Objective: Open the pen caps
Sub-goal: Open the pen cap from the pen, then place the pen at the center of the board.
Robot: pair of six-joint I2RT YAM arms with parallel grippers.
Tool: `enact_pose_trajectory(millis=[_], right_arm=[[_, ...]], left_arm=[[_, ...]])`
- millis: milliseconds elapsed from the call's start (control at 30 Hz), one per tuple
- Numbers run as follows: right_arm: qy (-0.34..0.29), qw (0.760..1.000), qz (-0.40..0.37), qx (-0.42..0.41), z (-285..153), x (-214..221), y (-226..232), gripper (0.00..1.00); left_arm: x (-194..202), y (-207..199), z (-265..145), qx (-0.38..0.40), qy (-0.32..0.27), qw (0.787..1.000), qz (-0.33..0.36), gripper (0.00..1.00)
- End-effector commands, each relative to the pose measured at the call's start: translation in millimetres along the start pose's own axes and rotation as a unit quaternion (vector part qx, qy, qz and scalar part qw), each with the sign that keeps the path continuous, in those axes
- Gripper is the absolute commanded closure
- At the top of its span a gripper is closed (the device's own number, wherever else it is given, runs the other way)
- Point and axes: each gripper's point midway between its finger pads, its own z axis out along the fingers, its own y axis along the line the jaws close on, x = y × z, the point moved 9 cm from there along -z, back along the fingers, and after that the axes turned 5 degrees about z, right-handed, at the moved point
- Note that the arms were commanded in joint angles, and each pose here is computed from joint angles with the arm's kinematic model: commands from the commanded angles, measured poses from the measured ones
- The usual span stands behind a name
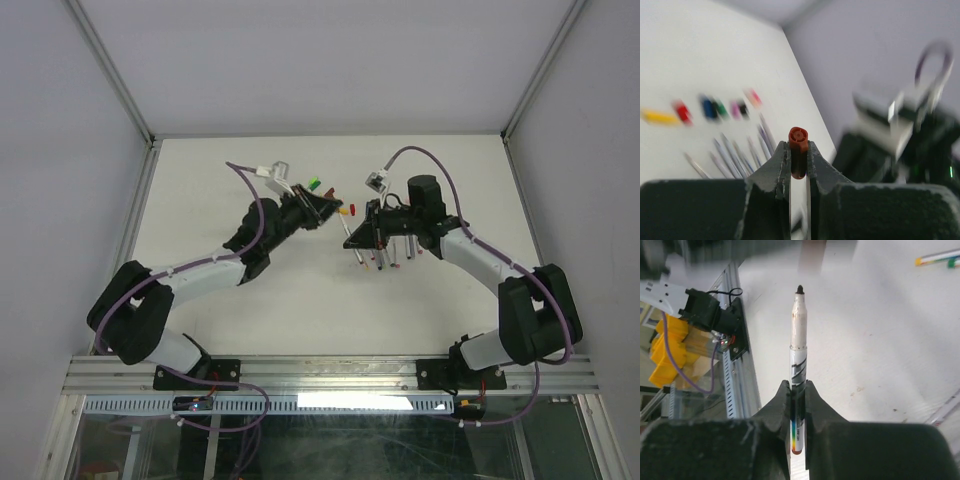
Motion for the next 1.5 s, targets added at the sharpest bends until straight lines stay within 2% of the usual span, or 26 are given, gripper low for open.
enact_pose_trajectory(millis=[0, 100, 233, 400, 567, 800, 1033, 1467], right_arm=[[0.022, 0.999, 0.007, -0.042, 7, 1, 9, 1.00], [0.039, 0.998, 0.018, -0.043, 13, 6, 5, 1.00], [0.031, 0.999, 0.008, -0.008, 13, 4, 2, 1.00], [0.021, 0.996, 0.008, 0.084, 14, 3, -10, 1.00], [0.036, 0.991, 0.009, 0.132, 24, 6, -16, 1.00], [0.033, 0.986, 0.015, 0.164, 28, 6, -20, 1.00], [0.034, 0.986, 0.028, 0.163, 32, 6, -21, 1.00], [0.040, 0.984, 0.037, 0.168, 36, 9, -24, 1.00]], left_arm=[[-148, 8, -7, -0.053, -0.240, 0.968, 0.048, 1.00], [-200, 15, -12, -0.087, -0.294, 0.950, 0.053, 1.00], [-215, 3, -19, -0.062, -0.296, 0.951, 0.071, 1.00], [-182, 13, -42, -0.050, -0.261, 0.960, 0.085, 1.00], [-144, 24, -66, -0.041, -0.212, 0.973, 0.078, 1.00], [-106, 29, -94, -0.017, -0.160, 0.985, 0.061, 1.00], [-70, 48, -106, -0.014, -0.116, 0.993, 0.010, 1.00], [-37, 70, -114, -0.021, -0.080, 0.996, -0.037, 1.00]])
